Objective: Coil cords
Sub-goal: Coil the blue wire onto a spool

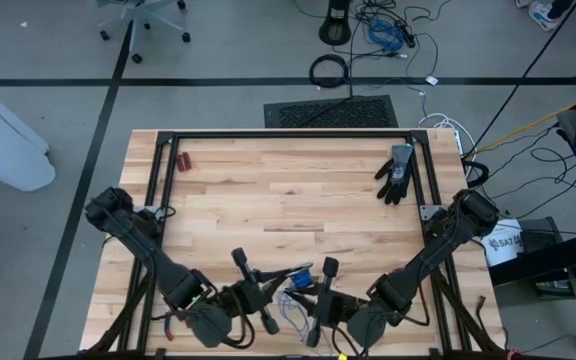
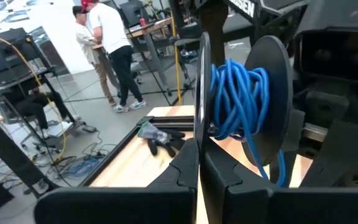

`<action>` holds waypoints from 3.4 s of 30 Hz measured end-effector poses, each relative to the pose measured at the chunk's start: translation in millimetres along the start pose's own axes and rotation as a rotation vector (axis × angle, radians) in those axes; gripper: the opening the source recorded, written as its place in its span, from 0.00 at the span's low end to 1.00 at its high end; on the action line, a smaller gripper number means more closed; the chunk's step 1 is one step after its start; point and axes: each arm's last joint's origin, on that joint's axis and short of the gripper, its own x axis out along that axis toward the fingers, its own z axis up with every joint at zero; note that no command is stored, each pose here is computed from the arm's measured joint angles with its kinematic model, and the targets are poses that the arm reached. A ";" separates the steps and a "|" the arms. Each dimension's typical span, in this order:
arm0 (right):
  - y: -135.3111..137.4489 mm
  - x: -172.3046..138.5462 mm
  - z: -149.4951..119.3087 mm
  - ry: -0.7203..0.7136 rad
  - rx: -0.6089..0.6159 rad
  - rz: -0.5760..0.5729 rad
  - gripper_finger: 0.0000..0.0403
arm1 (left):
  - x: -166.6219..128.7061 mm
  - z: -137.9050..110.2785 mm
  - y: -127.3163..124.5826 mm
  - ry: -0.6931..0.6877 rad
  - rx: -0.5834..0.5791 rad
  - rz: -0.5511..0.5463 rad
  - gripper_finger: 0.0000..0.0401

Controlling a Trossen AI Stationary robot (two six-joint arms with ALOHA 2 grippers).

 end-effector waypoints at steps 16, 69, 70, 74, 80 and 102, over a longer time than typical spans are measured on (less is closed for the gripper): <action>0.7 -2.5 -7.3 0.046 -0.054 0.003 0.04 | -31.2 15.6 5.8 -0.038 -0.049 -0.066 0.02; 17.4 -49.5 -20.4 0.205 0.035 0.210 0.23 | -20.5 29.9 25.2 -0.057 -0.111 -0.295 0.02; 17.5 -48.9 -19.7 0.201 0.043 0.212 0.23 | -20.9 30.0 25.0 -0.057 -0.110 -0.297 0.02; 18.2 -46.7 -17.8 0.199 0.061 0.242 0.23 | -21.3 29.8 24.7 -0.057 -0.110 -0.298 0.02; 27.0 -36.8 -24.2 0.167 0.042 0.254 0.32 | -21.2 29.8 24.7 -0.057 -0.109 -0.298 0.02; 33.0 24.3 -53.7 0.072 0.063 0.118 0.23 | -21.2 29.1 24.3 -0.055 -0.104 -0.298 0.02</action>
